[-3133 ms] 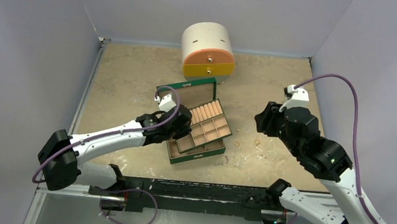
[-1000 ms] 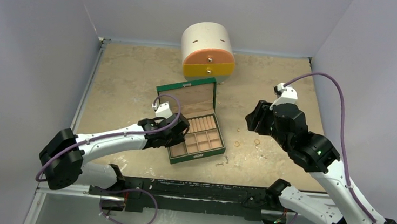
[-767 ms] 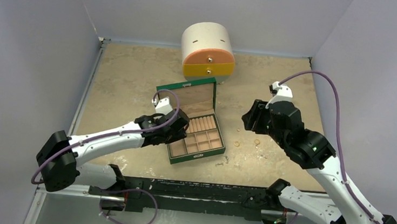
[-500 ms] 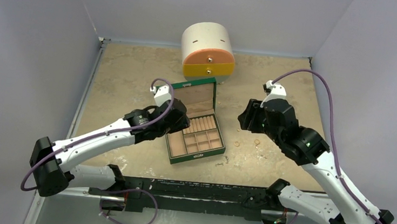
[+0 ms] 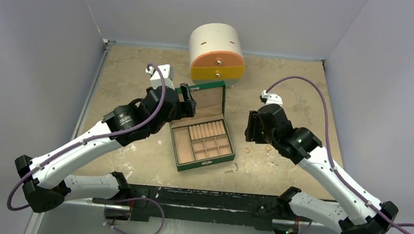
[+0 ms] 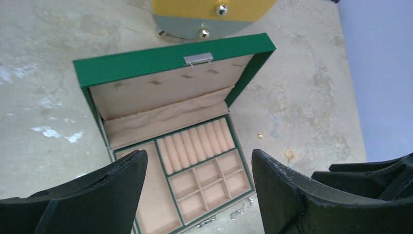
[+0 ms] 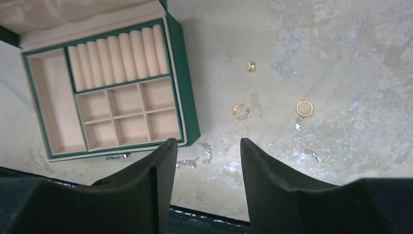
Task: Organize the mixed jewelry
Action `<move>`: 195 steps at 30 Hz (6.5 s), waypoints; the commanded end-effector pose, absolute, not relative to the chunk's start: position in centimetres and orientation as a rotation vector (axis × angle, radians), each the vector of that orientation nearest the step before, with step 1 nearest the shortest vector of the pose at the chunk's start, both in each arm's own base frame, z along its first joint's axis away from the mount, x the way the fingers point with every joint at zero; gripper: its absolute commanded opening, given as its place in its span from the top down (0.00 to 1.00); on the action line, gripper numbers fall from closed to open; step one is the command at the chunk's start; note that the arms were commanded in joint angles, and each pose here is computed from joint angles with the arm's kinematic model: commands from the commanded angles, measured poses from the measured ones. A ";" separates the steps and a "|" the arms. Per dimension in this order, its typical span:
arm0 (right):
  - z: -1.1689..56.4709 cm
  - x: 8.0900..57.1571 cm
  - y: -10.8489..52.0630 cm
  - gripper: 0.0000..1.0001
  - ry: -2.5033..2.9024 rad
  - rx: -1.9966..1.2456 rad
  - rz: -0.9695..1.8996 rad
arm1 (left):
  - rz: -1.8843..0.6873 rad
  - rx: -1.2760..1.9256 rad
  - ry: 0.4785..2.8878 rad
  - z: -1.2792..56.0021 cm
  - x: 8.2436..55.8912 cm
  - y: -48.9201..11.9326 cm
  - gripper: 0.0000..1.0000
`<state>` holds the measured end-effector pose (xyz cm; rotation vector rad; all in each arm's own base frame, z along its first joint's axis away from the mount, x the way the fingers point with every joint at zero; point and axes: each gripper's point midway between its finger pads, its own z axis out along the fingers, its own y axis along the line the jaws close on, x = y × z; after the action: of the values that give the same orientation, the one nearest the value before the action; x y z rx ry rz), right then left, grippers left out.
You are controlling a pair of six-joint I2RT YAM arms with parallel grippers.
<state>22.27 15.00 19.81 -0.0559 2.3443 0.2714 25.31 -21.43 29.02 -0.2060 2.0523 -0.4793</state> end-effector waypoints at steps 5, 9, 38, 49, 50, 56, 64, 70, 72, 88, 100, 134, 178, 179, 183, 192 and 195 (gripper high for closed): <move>16.2 23.1 13.8 0.46 2.405 -0.011 0.225 | -0.232 -0.111 1.986 30.0 26.1 -16.5 0.20; 15.0 23.9 13.7 0.46 2.430 -0.014 0.222 | -0.191 -0.111 2.012 28.6 26.7 -14.3 0.21; 5.5 32.0 13.5 0.64 2.595 0.075 0.170 | -0.118 -0.141 1.965 24.0 26.6 -11.2 0.23; 4.0 32.8 13.4 0.71 2.613 0.096 0.146 | -0.109 -0.141 1.971 23.7 26.7 -11.2 0.23; 3.9 32.8 13.3 0.72 2.617 0.095 0.141 | -0.107 -0.141 1.971 23.7 26.7 -11.2 0.23; 3.6 33.0 13.4 0.80 2.623 0.094 0.138 | -0.104 -0.142 1.969 23.7 26.7 -11.1 0.23; 3.6 32.8 13.4 0.95 2.628 0.096 0.138 | -0.096 -0.134 1.974 23.6 26.8 -11.2 0.23; 3.6 32.5 13.4 1.00 2.637 0.095 0.143 | -0.096 -0.130 1.975 23.5 26.9 -11.3 0.23; 3.9 32.5 13.4 1.00 2.630 0.098 0.150 | -0.094 -0.130 1.974 23.6 26.9 -11.2 0.23; 11.3 31.7 15.5 1.00 2.490 0.027 0.337 | -0.098 -0.126 1.980 23.4 26.9 -11.4 0.23; 15.7 28.1 21.5 1.00 2.399 -0.114 0.526 | -0.086 -0.165 1.953 24.0 26.7 -10.6 0.23; 8.1 25.6 25.7 1.00 2.537 -0.151 0.468 | -0.079 -0.176 1.944 24.2 26.7 -10.3 0.24; 17.1 39.1 16.5 0.73 2.226 0.039 0.243 | -0.049 -0.192 1.927 24.4 26.7 -9.7 0.26; 16.8 39.6 16.7 0.73 2.233 0.042 0.254 | -0.049 -0.194 1.924 24.5 26.7 -9.6 0.26; 15.3 41.7 17.7 0.74 2.257 0.035 0.285 | -0.048 -0.197 1.921 24.6 26.7 -9.6 0.26; 12.0 45.3 19.6 0.73 2.310 0.039 0.326 | -0.041 -0.186 1.933 24.3 26.8 -9.7 0.26; 10.8 45.8 20.2 0.72 2.329 0.042 0.351 | -0.038 -0.183 1.936 24.2 26.8 -9.8 0.26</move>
<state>43.78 18.86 9.26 0.0409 2.3882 0.2705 26.28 -9.91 23.38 -0.1715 1.9726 -0.0430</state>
